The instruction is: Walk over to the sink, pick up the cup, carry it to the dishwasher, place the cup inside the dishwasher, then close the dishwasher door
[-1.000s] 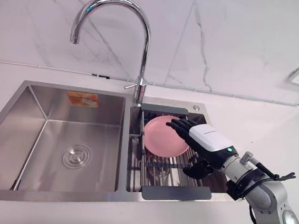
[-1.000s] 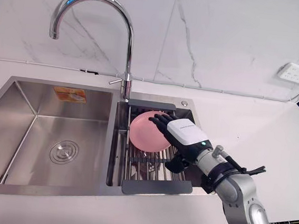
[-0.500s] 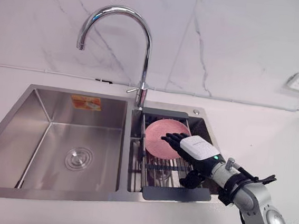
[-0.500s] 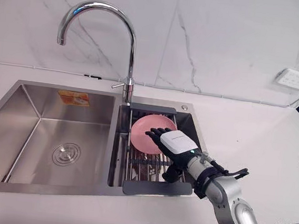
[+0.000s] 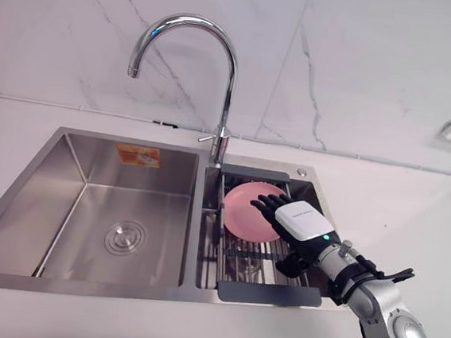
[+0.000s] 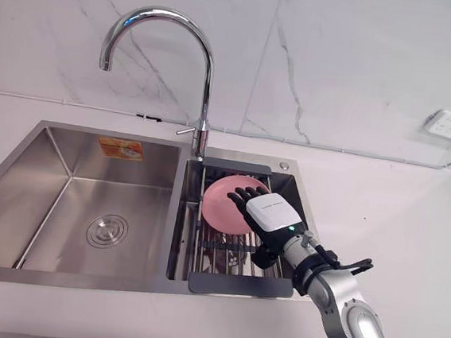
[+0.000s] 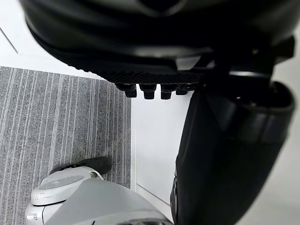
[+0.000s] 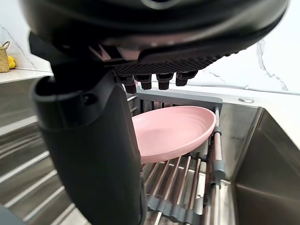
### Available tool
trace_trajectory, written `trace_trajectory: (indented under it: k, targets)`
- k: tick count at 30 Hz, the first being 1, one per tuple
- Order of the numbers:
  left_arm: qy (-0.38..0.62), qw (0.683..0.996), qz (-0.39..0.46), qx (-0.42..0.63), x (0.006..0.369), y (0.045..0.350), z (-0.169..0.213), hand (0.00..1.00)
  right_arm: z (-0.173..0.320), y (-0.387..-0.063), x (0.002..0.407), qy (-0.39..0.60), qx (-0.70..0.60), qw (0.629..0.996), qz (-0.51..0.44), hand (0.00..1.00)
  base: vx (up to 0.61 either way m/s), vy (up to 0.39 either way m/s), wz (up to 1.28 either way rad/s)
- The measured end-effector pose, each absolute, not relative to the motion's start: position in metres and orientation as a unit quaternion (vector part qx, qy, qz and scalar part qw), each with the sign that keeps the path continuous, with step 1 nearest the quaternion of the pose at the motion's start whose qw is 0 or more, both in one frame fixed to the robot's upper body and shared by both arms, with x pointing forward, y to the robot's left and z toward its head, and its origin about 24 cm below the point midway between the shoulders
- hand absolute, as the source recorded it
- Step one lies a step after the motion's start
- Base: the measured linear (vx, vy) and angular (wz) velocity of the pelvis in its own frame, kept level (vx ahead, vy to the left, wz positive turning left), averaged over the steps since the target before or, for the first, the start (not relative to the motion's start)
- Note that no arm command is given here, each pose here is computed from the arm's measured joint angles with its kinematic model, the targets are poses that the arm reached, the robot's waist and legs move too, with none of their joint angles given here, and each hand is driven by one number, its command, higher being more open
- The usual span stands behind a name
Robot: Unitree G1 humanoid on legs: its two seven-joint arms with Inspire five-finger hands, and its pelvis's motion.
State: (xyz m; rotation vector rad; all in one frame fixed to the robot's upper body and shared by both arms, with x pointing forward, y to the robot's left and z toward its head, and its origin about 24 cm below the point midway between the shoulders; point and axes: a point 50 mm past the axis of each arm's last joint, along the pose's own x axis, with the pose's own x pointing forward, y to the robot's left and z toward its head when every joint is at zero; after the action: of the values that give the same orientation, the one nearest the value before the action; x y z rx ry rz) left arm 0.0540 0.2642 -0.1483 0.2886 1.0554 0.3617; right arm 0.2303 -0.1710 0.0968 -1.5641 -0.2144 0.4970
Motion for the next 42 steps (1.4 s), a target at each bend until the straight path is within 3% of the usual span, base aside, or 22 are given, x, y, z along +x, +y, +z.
trace_trajectory:
  k: [42]
  targets:
    - [0.487,0.853,0.129,0.138,0.062,0.242,-0.150,1.00,0.068,-0.175,0.249,-0.041,-0.732,0.639,0.231,1.00,-0.01,0.003,0.02]
